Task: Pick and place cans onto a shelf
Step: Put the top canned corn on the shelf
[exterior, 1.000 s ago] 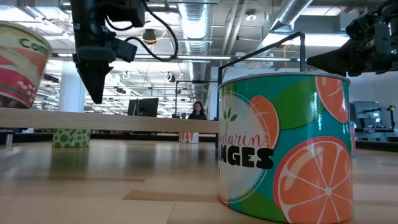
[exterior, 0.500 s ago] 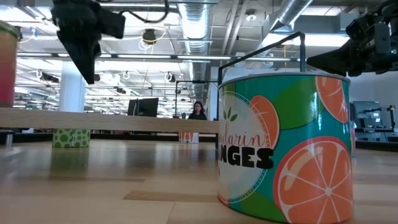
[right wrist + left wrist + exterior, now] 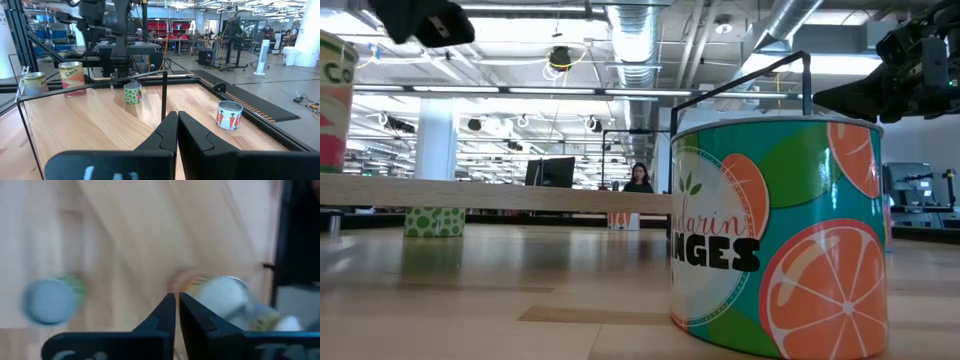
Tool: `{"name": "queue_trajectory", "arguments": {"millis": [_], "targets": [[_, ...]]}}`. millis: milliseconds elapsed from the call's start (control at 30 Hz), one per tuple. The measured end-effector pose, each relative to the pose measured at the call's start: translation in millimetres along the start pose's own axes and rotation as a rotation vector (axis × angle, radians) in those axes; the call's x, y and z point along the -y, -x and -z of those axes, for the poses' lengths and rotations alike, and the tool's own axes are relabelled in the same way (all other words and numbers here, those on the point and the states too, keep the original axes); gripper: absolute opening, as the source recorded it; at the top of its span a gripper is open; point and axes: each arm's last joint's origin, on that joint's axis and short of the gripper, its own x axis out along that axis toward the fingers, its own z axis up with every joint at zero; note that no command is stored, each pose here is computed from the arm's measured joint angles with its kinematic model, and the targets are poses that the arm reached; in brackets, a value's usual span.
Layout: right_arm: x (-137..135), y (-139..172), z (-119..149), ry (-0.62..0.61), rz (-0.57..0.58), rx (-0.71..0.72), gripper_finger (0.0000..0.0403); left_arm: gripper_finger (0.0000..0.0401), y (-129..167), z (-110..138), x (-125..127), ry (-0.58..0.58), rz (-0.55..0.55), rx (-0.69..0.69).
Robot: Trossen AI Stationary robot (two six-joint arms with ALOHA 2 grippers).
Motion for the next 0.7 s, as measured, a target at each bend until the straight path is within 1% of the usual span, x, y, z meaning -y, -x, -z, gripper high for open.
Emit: {"name": "queue_trajectory", "arguments": {"millis": [167, 333, 467, 700], "targets": [[0, 0, 0, 0.0, 0.0, 0.0, 0.0037, 0.0001, -25, -7, 17, -0.064, 0.061, -0.126], [0, 0, 0, 0.0, 0.0, 0.0, 0.0037, 0.0, -43, -13, 29, -0.098, 0.098, -0.172], [0, 0, 0, 0.0, 0.0, 0.0, 0.0037, 0.0, -49, -13, 32, -0.104, 0.092, -0.194], [0, 0, 0, 0.0, 0.0, 0.0, 0.0037, 0.0, -49, -14, 30, -0.117, 0.044, -0.175]]}}
